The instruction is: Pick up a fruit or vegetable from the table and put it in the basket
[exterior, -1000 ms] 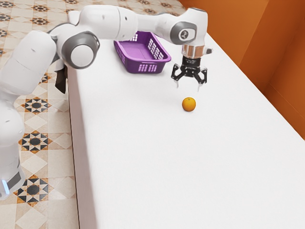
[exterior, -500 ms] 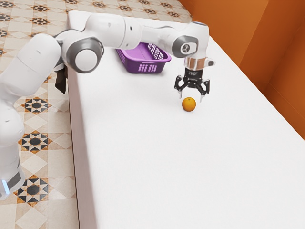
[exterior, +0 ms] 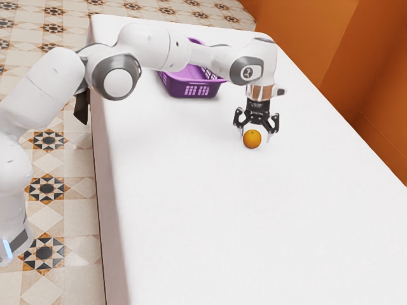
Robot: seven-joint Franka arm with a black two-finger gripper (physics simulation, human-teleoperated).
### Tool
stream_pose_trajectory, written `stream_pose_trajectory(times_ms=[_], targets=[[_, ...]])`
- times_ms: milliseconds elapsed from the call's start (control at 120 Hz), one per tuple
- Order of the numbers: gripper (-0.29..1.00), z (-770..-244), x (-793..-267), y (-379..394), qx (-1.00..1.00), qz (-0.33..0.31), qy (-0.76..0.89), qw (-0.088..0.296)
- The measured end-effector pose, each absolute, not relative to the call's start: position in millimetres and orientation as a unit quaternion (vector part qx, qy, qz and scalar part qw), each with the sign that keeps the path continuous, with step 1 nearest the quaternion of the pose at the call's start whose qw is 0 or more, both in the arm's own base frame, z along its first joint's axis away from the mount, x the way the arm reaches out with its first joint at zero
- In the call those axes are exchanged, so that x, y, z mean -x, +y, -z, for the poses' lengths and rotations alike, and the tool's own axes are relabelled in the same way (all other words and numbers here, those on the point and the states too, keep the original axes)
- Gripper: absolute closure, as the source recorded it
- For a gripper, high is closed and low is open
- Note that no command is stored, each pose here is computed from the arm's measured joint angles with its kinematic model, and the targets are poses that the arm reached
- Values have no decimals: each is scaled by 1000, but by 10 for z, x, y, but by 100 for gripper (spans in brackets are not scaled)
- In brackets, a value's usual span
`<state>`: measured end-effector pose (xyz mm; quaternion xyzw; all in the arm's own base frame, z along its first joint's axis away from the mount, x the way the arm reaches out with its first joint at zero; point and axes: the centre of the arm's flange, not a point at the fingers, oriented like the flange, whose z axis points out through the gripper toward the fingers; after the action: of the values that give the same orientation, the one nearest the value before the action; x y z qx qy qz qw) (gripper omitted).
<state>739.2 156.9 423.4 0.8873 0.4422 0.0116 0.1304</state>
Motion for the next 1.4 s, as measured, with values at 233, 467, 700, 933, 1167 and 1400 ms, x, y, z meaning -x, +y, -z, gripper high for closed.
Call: stream_pose_trajectory(times_ms=[233, 467, 700, 933, 1167, 1400], targets=[[0, -4104, -7398, 1665, -886, -6, 444, 136], [21, -4098, -7412, 1677, -886, -11, 443, 140], [33, -4254, -7405, 1634, -887, -24, 440, 138], [32, -5810, -6571, 2108, -861, -121, 487, 84], [32, -5958, -5426, 4061, -762, -137, 631, 60], [32, -5617, -5334, 5157, -713, -161, 678, 79]])
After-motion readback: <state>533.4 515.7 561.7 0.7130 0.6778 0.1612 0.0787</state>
